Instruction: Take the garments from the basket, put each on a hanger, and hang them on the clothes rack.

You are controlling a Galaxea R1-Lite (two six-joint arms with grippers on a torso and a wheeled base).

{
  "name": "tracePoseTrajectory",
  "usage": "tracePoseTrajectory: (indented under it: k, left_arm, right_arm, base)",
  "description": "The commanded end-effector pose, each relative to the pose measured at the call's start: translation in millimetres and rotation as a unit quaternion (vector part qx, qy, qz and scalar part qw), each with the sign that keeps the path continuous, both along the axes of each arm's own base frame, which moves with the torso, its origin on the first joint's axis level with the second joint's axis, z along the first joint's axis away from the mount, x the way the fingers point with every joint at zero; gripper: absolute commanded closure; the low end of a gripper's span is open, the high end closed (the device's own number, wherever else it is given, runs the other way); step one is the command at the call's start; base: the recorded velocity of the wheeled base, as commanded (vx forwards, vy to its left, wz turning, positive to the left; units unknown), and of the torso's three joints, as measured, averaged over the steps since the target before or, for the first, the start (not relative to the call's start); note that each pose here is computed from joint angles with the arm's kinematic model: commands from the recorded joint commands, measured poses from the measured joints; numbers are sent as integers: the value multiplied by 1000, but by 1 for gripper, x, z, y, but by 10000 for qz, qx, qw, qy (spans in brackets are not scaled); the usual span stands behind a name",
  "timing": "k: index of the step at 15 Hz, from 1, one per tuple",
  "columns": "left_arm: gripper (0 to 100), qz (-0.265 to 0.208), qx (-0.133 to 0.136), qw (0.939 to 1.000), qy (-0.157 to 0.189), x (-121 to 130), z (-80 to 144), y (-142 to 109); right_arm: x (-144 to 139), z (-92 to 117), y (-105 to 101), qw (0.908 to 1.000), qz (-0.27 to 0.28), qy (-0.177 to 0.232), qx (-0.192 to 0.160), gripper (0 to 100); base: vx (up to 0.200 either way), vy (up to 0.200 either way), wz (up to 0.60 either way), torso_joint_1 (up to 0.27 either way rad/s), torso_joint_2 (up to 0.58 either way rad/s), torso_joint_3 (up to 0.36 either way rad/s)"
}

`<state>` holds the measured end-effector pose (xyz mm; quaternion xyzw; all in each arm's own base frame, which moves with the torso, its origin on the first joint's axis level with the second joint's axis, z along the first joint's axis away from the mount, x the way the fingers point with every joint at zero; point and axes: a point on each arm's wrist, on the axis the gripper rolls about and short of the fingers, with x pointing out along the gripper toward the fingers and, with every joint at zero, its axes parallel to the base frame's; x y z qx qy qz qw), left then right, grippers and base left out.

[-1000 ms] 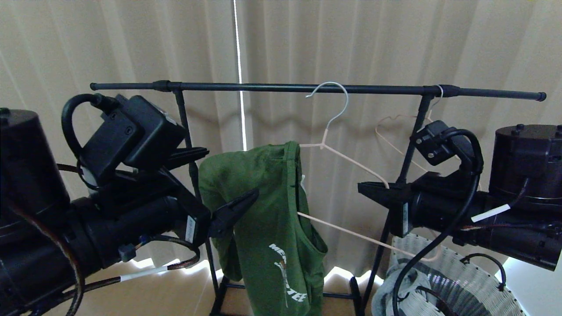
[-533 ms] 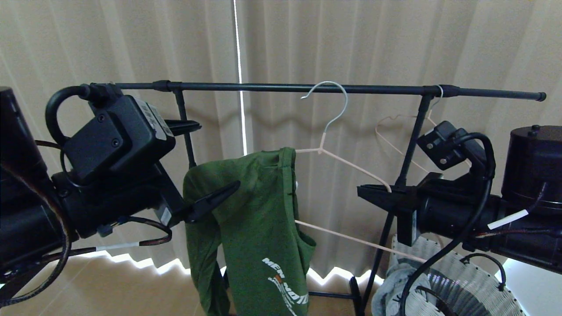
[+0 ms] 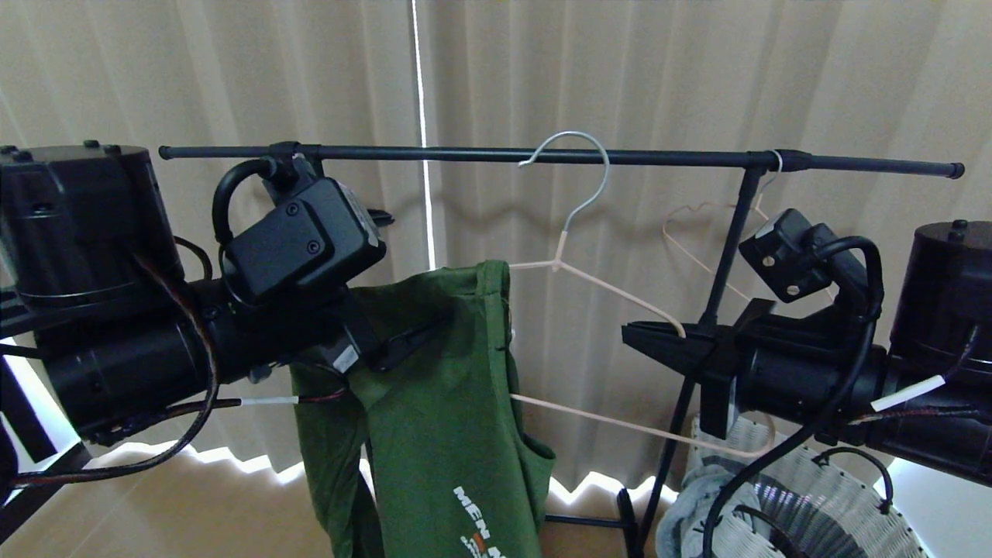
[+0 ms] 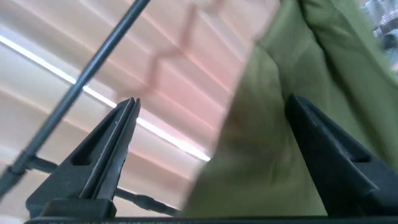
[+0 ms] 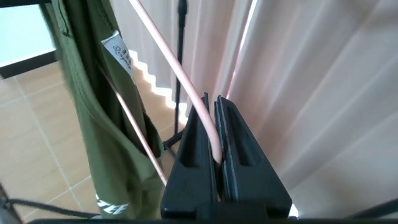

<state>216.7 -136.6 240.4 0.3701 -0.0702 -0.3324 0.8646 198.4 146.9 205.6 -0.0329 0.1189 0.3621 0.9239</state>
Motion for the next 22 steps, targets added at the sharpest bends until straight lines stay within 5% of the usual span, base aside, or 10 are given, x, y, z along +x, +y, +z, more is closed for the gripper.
tracePoseTrajectory:
  k: [1, 6, 7, 18, 19, 22]
  left_arm:
    - [0, -7, 89, 10000, 33, 6, -4, -3]
    - [0, -8, 95, 10000, 28, 10, -4, -6]
    - [100, -8, 103, 9999, 41, 10, -5, -6]
    - [100, 18, 102, 9999, 92, 10, -7, -6]
    - [100, 19, 109, 9999, 116, 10, -8, -6]
    - [100, 140, 78, 9999, 26, 10, -13, -4]
  right_arm:
    - [-1, 0, 3, 10000, 64, -35, 25, 100]
    - [-5, -1, 8, 9998, 204, -76, 49, 100]
    - [-5, -1, 8, 9997, 233, -65, 50, 100]
    - [-7, -1, 8, 9995, 288, -108, 85, 100]
    - [-7, -2, 7, 9995, 280, -96, 75, 0]
    - [-6, -1, 4, 9997, 206, -122, 80, 0]
  base:
    - [0, 0, 0, 0, 0, 0]
    - [0, 0, 0, 0, 0, 0]
    - [0, 0, 0, 0, 0, 0]
    - [0, 0, 0, 0, 0, 0]
    - [0, 0, 0, 0, 0, 0]
    - [0, 0, 0, 0, 0, 0]
